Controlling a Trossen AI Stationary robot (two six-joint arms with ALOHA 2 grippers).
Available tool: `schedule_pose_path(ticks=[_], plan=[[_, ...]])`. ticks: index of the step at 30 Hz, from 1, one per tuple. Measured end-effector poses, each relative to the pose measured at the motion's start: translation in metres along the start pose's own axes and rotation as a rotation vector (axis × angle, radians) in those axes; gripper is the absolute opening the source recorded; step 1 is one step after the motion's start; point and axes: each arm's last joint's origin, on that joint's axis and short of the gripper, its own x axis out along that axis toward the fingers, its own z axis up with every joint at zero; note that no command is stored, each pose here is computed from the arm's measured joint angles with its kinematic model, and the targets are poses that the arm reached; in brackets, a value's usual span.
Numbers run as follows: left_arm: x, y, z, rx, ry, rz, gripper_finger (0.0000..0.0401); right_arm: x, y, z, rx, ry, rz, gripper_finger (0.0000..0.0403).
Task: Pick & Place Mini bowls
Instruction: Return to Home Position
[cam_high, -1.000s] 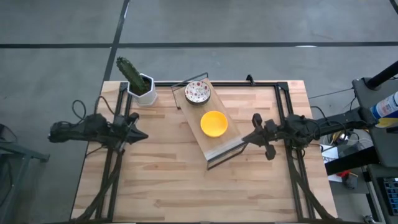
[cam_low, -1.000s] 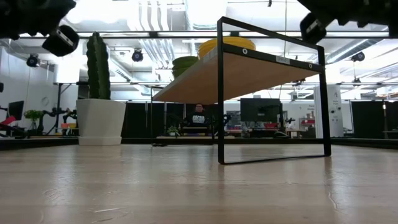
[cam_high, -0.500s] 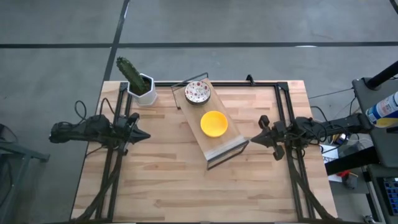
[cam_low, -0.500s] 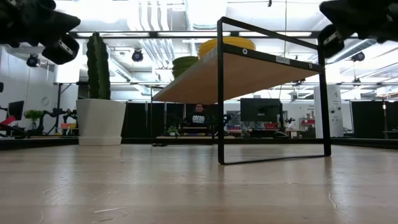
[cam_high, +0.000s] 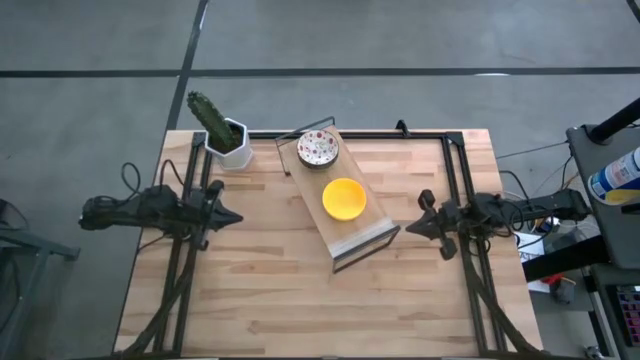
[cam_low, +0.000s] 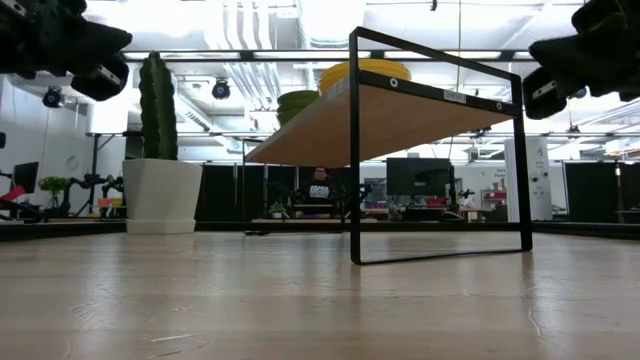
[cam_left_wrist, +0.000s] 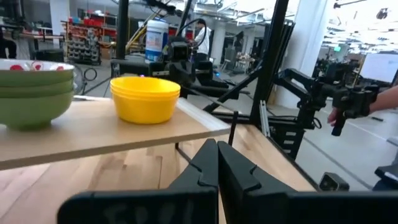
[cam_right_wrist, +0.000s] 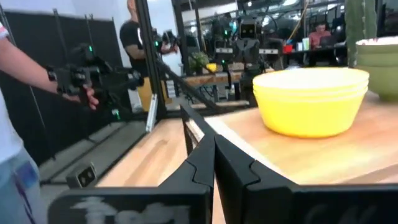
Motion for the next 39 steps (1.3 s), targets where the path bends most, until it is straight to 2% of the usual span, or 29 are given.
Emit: schedule_pose_path(ticks=[6, 12, 17, 25, 39], plan=[[0.004, 0.002, -0.012, -0.007, 0.025, 0.003, 0.0, -0.001, -0.001, -0.008, -0.018, 0.081, -0.014, 0.0009], [0.01, 0.003, -0.021, 0.006, -0.09, -0.024, 0.0, 0.0, -0.002, -0.013, -0.01, 0.135, -0.024, 0.0009], [0.013, 0.005, -0.036, 0.014, -0.06, -0.026, 0.0, 0.001, -0.003, -0.014, -0.007, 0.15, -0.026, 0.0009], [0.014, 0.006, -0.04, -0.104, -0.025, -0.013, 0.0, 0.001, -0.003, -0.015, -0.006, 0.155, -0.028, 0.0009], [0.014, 0.006, -0.04, -0.118, -0.023, -0.01, 0.0, 0.001, -0.003, -0.015, -0.006, 0.154, -0.028, 0.0008]])
